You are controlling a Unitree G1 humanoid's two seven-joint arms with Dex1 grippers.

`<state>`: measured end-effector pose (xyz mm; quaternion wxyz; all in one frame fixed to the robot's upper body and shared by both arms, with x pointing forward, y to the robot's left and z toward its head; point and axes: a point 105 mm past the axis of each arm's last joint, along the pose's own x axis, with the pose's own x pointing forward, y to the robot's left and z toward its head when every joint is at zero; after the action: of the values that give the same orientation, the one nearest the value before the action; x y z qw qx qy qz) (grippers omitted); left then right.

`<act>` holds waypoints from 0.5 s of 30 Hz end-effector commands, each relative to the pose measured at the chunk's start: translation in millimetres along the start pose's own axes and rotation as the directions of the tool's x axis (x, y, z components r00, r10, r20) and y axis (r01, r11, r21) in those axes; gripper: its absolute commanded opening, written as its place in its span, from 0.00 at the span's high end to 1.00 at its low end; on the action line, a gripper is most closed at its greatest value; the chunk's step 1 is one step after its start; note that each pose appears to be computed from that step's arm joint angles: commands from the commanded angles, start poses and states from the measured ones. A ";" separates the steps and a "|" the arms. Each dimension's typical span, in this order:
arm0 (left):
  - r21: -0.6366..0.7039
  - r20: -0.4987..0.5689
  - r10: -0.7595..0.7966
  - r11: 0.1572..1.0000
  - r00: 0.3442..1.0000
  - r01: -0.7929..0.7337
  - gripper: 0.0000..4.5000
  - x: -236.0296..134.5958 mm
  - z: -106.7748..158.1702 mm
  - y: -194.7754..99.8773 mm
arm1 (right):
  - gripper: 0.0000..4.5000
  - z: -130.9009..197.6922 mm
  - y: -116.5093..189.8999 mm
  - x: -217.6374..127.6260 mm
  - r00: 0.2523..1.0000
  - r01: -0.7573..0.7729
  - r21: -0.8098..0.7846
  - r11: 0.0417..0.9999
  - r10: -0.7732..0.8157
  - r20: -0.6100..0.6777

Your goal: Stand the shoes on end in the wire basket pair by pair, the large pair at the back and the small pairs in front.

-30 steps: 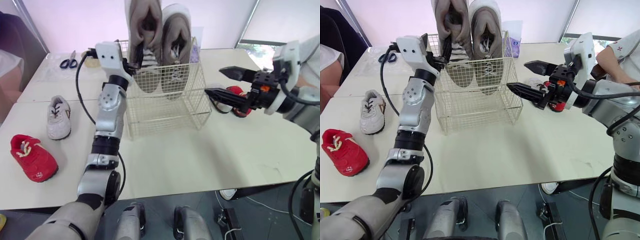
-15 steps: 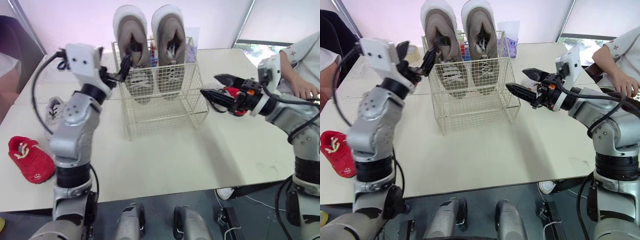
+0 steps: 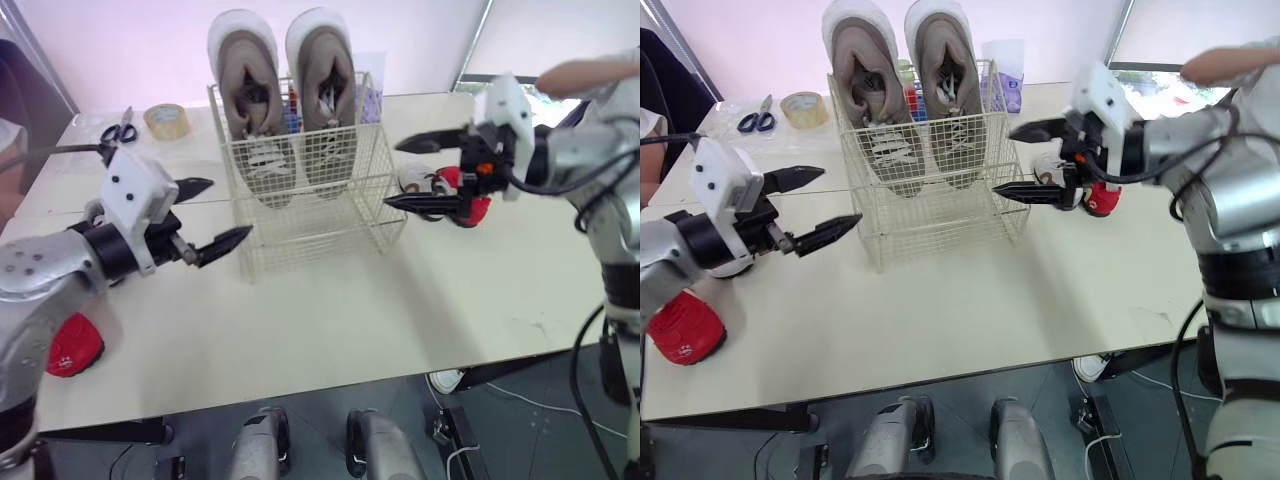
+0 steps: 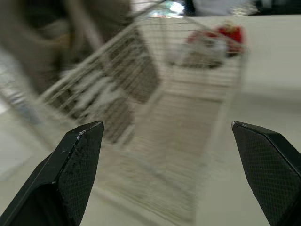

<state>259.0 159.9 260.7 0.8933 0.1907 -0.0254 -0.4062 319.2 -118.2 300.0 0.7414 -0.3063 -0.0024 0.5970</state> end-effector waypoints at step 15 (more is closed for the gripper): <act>-0.299 0.041 -0.076 0.950 0.996 0.085 0.00 3.1 -29.9 -75.0 | 0.06 -80.9 -14.3 43.2 0.912 -0.237 -0.070 0.969 0.197 -0.359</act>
<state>215.1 125.0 197.9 0.8934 0.0371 0.0552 -0.4443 375.0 -119.9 215.1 0.6467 -0.4356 0.1449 0.6091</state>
